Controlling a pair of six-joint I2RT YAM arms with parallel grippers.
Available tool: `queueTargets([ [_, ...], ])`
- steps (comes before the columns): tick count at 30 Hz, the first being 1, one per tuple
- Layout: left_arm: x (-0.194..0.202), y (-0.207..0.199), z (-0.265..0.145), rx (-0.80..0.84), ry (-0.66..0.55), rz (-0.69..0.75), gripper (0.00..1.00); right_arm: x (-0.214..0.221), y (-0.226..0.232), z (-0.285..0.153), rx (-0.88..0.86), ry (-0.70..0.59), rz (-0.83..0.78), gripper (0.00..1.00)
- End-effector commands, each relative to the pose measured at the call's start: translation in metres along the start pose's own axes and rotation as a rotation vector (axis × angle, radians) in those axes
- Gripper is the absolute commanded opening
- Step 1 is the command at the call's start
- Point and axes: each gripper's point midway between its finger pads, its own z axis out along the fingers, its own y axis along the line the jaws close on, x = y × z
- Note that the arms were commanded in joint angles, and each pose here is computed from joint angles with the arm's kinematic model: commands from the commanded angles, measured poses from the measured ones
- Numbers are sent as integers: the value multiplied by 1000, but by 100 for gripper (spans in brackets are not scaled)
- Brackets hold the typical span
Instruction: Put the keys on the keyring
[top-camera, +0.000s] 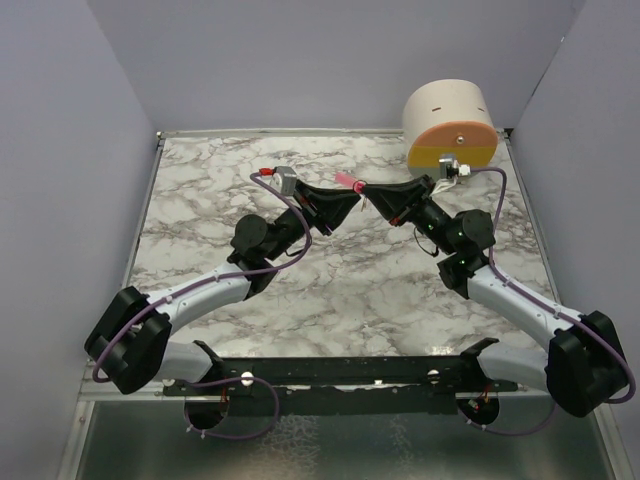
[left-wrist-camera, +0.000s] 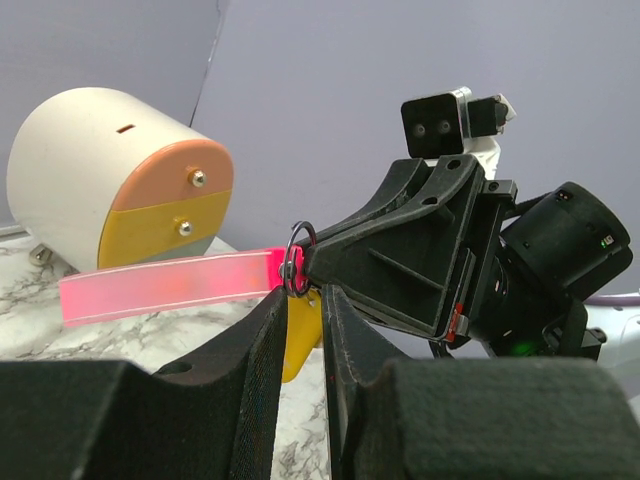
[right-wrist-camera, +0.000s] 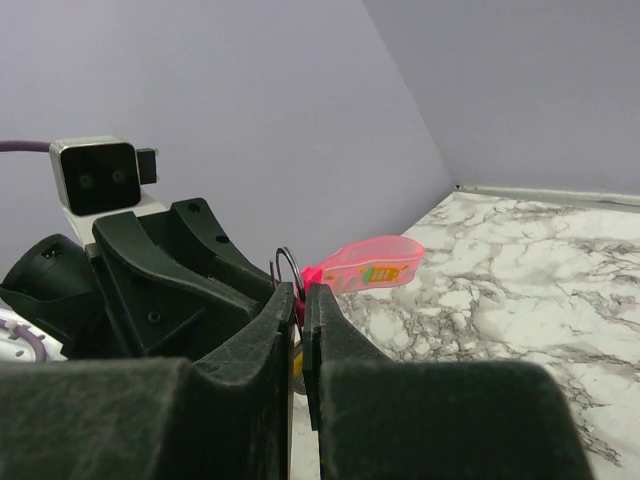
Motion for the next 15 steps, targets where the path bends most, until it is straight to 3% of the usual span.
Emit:
queueTargets([
  [1, -21, -19, 9, 81, -52, 9, 22, 6, 0, -4, -19, 11, -1, 1],
  [15, -24, -18, 12, 94, -67, 4, 23, 11, -1, -6, -26, 18, 7, 1],
])
